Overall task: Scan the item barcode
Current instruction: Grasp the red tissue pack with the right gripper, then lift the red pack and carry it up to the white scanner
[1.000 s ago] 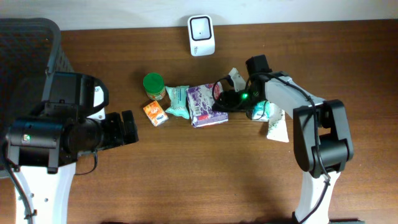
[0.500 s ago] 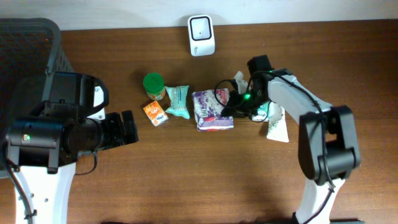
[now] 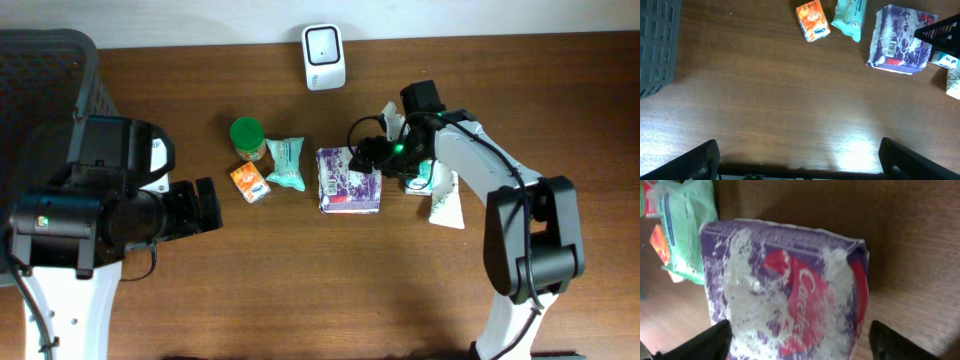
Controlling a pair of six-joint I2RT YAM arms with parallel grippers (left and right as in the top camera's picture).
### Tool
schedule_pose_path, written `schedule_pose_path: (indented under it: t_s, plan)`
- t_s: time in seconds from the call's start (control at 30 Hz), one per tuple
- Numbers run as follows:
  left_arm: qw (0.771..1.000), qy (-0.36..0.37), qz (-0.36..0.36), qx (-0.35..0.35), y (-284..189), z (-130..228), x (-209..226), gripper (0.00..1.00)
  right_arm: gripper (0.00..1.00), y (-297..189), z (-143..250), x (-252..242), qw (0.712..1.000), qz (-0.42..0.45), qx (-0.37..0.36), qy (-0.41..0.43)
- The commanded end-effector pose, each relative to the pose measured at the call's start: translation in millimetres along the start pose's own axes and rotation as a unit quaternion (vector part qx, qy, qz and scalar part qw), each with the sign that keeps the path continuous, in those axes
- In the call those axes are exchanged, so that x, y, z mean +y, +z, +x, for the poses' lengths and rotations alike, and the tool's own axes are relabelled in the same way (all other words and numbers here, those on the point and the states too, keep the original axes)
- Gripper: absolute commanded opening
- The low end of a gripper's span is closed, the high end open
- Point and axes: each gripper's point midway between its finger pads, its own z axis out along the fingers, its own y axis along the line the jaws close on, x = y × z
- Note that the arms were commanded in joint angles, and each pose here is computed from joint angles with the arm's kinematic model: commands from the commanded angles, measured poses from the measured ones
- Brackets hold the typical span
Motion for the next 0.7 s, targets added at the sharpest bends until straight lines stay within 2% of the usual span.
schedule_pose_path:
  t_s: [0.0,0.13,0.17,0.27,0.33,0.43,0.53,0.67]
  plan:
    - [1.0,0.004,-0.002,-0.008,-3,0,1,0.99,0.69,26,14,-15,0.999,-0.007,0.036,0.02]
    - [1.0,0.004,-0.002,-0.007,-3,0,1,0.99,0.17,34,20,-12,0.998,-0.028,0.052,0.028]
    - [1.0,0.004,-0.002,-0.008,-3,0,1,0.99,0.04,31,19,2,0.996,-0.066,0.056,0.028]
    - [1.0,0.004,-0.002,-0.007,-3,0,1,0.99,0.04,16,7,19,0.995,-0.091,0.047,0.02]
    - [1.0,0.004,-0.002,-0.007,-3,0,1,0.99,0.04,-13,-15,41,0.995,-0.097,0.017,-0.003]
    - [1.0,0.004,-0.002,-0.007,-3,0,1,0.99,0.04,-64,-50,62,0.997,-0.053,-0.046,-0.035]
    - [1.0,0.004,-0.002,-0.008,-3,0,1,0.99,0.04,-113,-73,96,0.99,-0.063,-0.104,-0.074]
    - [1.0,0.004,-0.002,-0.008,-3,0,1,0.99,0.04,-155,-99,107,0.975,-0.023,-0.189,-0.111]
